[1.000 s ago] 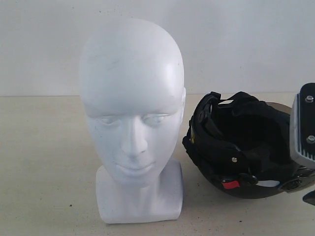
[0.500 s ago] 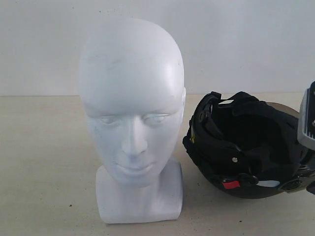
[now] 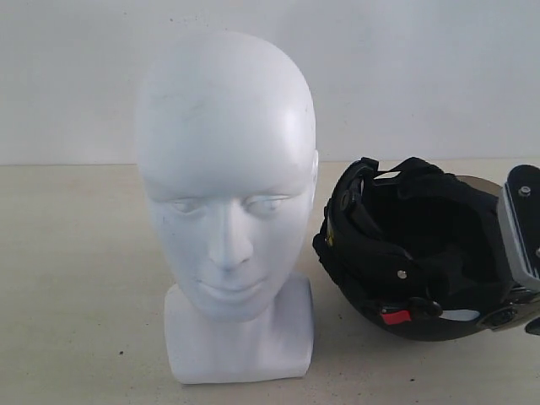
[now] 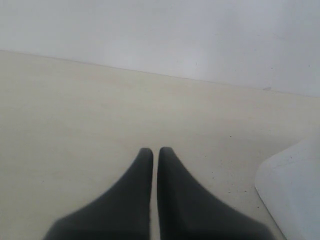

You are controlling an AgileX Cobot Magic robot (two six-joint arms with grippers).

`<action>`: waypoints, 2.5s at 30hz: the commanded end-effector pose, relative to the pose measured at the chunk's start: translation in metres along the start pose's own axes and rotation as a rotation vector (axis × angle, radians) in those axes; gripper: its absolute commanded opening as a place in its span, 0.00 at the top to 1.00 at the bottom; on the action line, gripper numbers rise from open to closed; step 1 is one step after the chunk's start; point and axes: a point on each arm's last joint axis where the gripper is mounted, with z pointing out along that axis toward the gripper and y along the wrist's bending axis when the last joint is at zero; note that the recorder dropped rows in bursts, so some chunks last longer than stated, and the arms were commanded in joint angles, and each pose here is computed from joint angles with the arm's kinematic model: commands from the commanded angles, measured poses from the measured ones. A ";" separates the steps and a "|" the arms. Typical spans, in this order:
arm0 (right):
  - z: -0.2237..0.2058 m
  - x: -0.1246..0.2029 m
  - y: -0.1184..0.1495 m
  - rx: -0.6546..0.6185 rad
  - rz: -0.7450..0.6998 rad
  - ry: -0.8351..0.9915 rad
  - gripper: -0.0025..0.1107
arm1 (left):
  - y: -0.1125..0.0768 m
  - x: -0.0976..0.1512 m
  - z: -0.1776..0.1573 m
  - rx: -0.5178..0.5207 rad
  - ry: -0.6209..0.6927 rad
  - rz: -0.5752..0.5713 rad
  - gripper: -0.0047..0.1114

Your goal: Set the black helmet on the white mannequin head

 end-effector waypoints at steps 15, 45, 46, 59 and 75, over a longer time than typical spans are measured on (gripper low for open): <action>0.047 0.008 -0.016 -0.047 -0.091 0.038 0.41 | 0.000 0.001 0.000 0.002 0.002 -0.004 0.92; 0.071 -0.002 -0.028 -0.009 0.587 -0.086 0.98 | 0.000 0.001 0.000 0.002 0.002 -0.004 0.92; 0.063 -0.003 -0.033 0.034 0.698 -0.107 0.98 | 0.000 0.001 0.000 0.002 0.002 -0.004 0.92; 0.027 -0.024 -0.050 -0.016 1.134 -0.279 0.98 | 0.000 0.001 0.000 0.002 0.002 -0.004 0.92; 0.066 -0.037 -0.041 -0.164 1.074 -0.181 0.98 | 0.000 0.001 0.000 0.002 0.002 -0.004 0.92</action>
